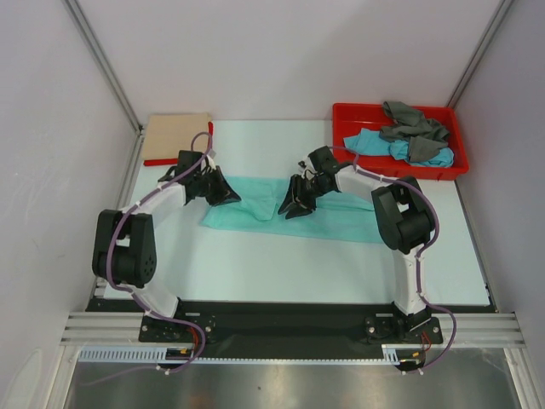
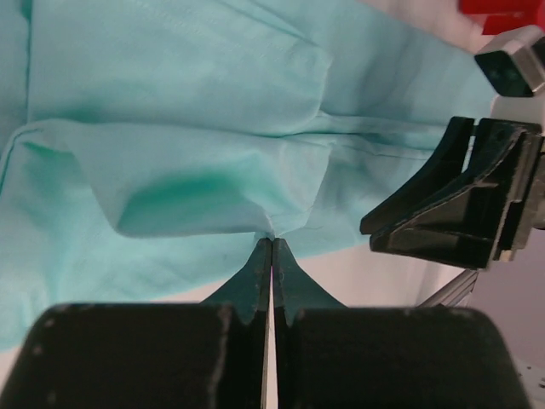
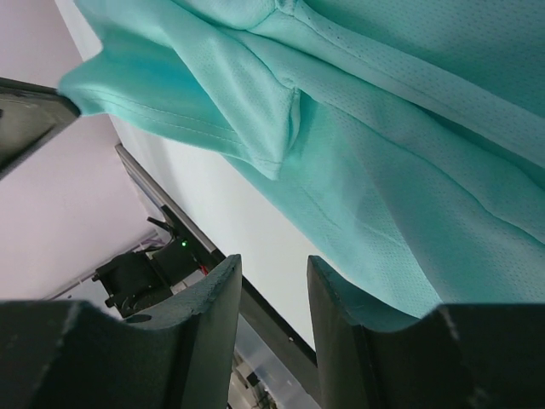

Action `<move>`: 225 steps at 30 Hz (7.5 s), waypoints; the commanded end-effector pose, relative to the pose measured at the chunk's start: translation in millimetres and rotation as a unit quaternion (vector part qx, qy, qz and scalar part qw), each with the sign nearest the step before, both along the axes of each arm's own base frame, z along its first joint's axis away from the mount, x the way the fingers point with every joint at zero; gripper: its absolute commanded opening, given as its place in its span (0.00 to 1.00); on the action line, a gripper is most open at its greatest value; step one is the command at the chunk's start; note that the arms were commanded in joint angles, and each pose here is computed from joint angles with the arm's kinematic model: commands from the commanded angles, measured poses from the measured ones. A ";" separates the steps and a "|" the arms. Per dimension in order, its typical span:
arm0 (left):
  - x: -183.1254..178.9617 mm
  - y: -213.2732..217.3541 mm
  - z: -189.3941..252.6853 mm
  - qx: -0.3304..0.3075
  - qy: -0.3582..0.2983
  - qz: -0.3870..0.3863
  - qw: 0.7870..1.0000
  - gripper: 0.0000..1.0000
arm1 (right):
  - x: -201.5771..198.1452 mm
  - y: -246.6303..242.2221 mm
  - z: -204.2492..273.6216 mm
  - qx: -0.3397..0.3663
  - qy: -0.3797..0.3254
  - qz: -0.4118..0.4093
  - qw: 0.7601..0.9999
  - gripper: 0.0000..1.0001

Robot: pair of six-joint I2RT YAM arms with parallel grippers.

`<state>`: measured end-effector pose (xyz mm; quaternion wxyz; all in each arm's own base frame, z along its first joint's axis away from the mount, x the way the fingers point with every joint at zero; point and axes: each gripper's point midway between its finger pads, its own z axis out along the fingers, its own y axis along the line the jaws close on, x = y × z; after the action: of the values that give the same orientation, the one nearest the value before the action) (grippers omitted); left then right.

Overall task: Fold and stack the t-shirts
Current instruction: Fold the tshirt

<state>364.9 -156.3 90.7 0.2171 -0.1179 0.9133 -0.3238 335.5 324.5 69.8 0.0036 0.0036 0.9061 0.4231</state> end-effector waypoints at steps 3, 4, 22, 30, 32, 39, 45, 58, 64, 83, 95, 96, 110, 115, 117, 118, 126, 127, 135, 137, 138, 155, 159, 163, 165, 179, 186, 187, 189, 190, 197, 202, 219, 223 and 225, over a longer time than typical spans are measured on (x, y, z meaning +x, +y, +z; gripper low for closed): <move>20.4 -16.9 18.2 -0.044 -0.028 -0.020 0.998 0.00 | 1.7 0.2 12.3 0.004 -0.013 -0.005 1.000 0.43; 22.2 -17.8 16.1 -0.048 -0.025 -0.019 0.998 0.00 | 2.0 0.2 14.3 0.007 -0.012 -0.007 1.000 0.43; 37.1 -10.0 49.9 -0.087 -0.055 0.005 0.995 0.00 | 25.0 44.7 20.2 0.106 0.074 -0.097 0.987 0.38; 41.8 -2.3 61.9 -0.100 -0.068 0.015 0.993 0.00 | 17.9 50.7 12.4 0.093 0.083 -0.103 0.987 0.48; 42.9 -1.2 63.9 -0.103 -0.069 0.018 0.992 0.00 | 16.7 51.4 12.1 0.092 0.083 -0.103 0.987 0.52; 44.3 -2.9 66.4 -0.109 -0.073 0.014 0.991 0.00 | 23.3 56.4 9.2 0.104 0.086 -0.115 0.984 0.57; 48.4 -1.5 71.6 -0.115 -0.078 0.015 0.990 0.01 | 28.7 60.8 4.5 0.117 0.107 -0.133 0.978 0.53; 55.6 5.0 71.1 -0.125 -0.078 0.018 0.989 0.00 | 19.8 56.4 9.1 0.119 0.116 -0.145 0.975 0.58; 58.0 3.4 70.4 -0.129 -0.075 0.014 0.989 0.00 | 36.0 65.3 8.4 0.131 0.115 -0.156 0.972 0.59; 64.8 5.2 50.6 -0.119 -0.058 0.003 0.991 0.00 | 67.2 49.7 7.5 0.149 0.114 -0.186 0.964 0.21; 25.7 20.3 32.7 -0.085 -0.036 0.007 0.996 0.00 | 37.3 56.0 -2.5 0.113 0.115 -0.120 0.980 0.24; 18.2 22.0 24.8 -0.080 -0.025 0.008 0.996 0.00 | 35.3 55.5 -3.8 0.108 0.116 -0.118 0.980 0.23; -17.9 36.9 -7.8 -0.036 0.016 0.012 0.999 0.00 | 19.2 44.6 -20.0 0.065 0.116 -0.096 0.986 0.24; -22.5 40.1 -16.8 -0.025 0.029 0.015 0.999 0.00 | 13.9 43.3 -24.5 0.056 0.115 -0.088 0.988 0.24; -26.7 43.3 -21.3 -0.013 0.038 0.018 0.999 0.04 | 13.3 41.7 -26.1 0.052 0.116 -0.088 0.988 0.28; -27.3 46.8 -23.4 -0.001 0.037 0.020 0.999 0.07 | 12.3 41.7 -26.8 0.050 0.115 -0.086 0.988 0.29; -18.7 65.8 17.6 0.068 -0.025 0.013 0.997 0.49 | 12.6 22.6 -7.7 0.017 0.063 -0.056 0.996 0.39; -14.8 66.7 26.2 0.073 -0.042 0.008 0.996 0.49 | 19.3 18.5 2.4 0.008 0.040 -0.057 0.998 0.40; 27.3 24.6 35.6 -0.071 -0.074 -0.028 0.994 0.15 | 38.6 37.2 22.5 0.018 -0.013 -0.004 1.000 0.25; 37.3 17.9 19.0 -0.098 -0.050 -0.023 0.994 0.12 | 35.4 51.3 20.6 0.024 -0.004 0.015 1.000 0.15; 41.0 17.5 14.1 -0.099 -0.043 -0.019 0.994 0.11 | 43.4 60.7 21.9 0.031 -0.011 0.021 0.999 0.08; 44.8 41.6 -55.1 -0.007 0.031 -0.002 0.999 0.10 | 42.6 37.6 -60.6 0.000 0.052 0.023 0.998 0.01; 39.2 47.6 -35.2 0.017 0.004 -0.006 1.000 0.18 | 42.1 30.6 -49.1 0.002 0.035 0.038 0.999 0.07; 33.4 55.4 21.3 0.041 -0.058 0.006 0.997 0.34 | 38.9 29.4 -17.7 0.009 0.015 0.046 0.999 0.15; 25.7 58.0 30.0 0.047 -0.066 0.011 0.997 0.37 | 38.4 26.7 5.9 0.013 -0.009 0.045 0.999 0.19; -16.1 87.9 -60.4 0.072 0.060 0.108 0.990 0.08 | 24.9 -108.0 47.7 -0.059 -0.053 -0.056 0.995 0.32; -57.4 117.5 -92.4 0.065 0.121 0.171 0.976 0.05 | 2.0 -216.3 17.2 -0.213 -0.039 -0.163 0.963 0.48; -57.4 118.0 -86.6 0.066 0.111 0.173 0.977 0.05 | -2.9 -226.9 13.7 -0.225 -0.029 -0.179 0.957 0.48; -61.5 116.2 -81.4 0.059 0.108 0.178 0.976 0.06 | -16.4 -253.8 3.4 -0.249 -0.008 -0.214 0.944 0.51; -61.4 114.4 -72.2 0.054 0.098 0.178 0.978 0.14 | -19.0 -266.5 1.8 -0.252 0.001 -0.236 0.939 0.52; -55.5 119.3 -14.4 0.057 0.032 0.199 0.978 0.59 | -42.0 -312.7 -1.8 -0.279 0.025 -0.290 0.915 0.67; -63.2 114.7 -18.4 0.029 0.054 0.233 0.970 0.72 | -53.9 -316.7 -14.0 -0.267 0.056 -0.300 0.914 0.71; -65.4 131.5 -72.1 0.065 0.120 0.287 0.948 0.62 | -66.4 -311.3 -41.1 -0.224 0.085 -0.312 0.919 0.62; -58.0 138.3 -81.0 0.084 0.122 0.286 0.947 0.55 | -67.6 -309.0 -47.7 -0.219 0.094 -0.312 0.920 0.51; -52.4 140.7 -82.6 0.090 0.117 0.284 0.948 0.46 | -69.9 -310.0 -51.2 -0.224 0.099 -0.313 0.918 0.44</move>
<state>306.0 -31.7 20.3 0.1913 -0.3875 0.8818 -0.1888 265.0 13.8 24.1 0.0473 0.3268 0.9264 0.1808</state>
